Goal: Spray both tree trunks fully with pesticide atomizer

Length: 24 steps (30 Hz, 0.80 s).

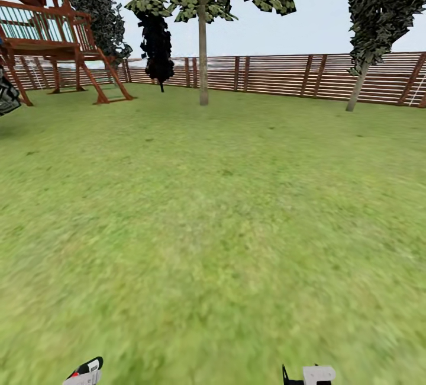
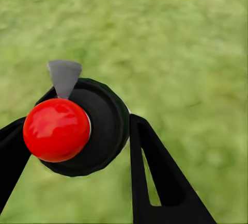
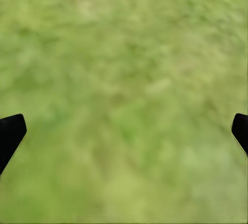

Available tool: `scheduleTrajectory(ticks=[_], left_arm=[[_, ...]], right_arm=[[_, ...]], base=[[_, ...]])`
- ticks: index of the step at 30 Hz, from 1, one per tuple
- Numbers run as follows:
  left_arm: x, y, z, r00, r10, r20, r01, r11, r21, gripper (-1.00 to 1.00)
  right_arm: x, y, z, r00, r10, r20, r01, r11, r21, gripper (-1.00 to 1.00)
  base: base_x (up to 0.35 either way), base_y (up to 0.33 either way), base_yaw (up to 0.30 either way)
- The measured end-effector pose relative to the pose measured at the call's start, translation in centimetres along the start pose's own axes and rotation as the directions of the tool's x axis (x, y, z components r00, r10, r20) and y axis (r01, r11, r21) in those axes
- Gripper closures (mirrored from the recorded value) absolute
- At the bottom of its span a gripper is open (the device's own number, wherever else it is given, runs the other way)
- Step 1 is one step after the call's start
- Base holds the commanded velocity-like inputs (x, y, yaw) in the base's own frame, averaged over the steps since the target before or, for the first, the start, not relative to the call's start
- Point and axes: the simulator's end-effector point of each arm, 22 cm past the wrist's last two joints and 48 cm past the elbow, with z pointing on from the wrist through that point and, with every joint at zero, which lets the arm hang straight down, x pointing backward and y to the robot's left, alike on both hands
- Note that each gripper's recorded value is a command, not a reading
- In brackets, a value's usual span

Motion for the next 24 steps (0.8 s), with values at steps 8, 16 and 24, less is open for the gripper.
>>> scheduleTrajectory(ticks=[8, 16, 24], left_arm=[[0.0, 0.0, 0.0, 1.0, 0.0, 0.0, 0.0, 1.0, 0.0, 1.0], [0.0, 0.0, 0.0, 1.0, 0.0, 0.0, 0.0, 1.0, 0.0, 1.0], [-0.02, 0.08, 0.0, 1.0, 0.0, 0.0, 0.0, 1.0, -0.001, 1.0]], right_arm=[[0.0, 0.0, 0.0, 1.0, 0.0, 0.0, 0.0, 1.0, 0.0, -1.0], [-0.02, 0.01, 0.01, 1.0, 0.0, 0.0, 0.0, 1.0, 0.0, -1.0], [-0.02, 0.0, 0.01, 1.0, 0.0, 0.0, 0.0, 1.0, 0.0, -1.0]], base=[[0.339, 0.0, 0.0], [0.339, 0.0, 0.0], [0.339, 0.0, 0.0]])
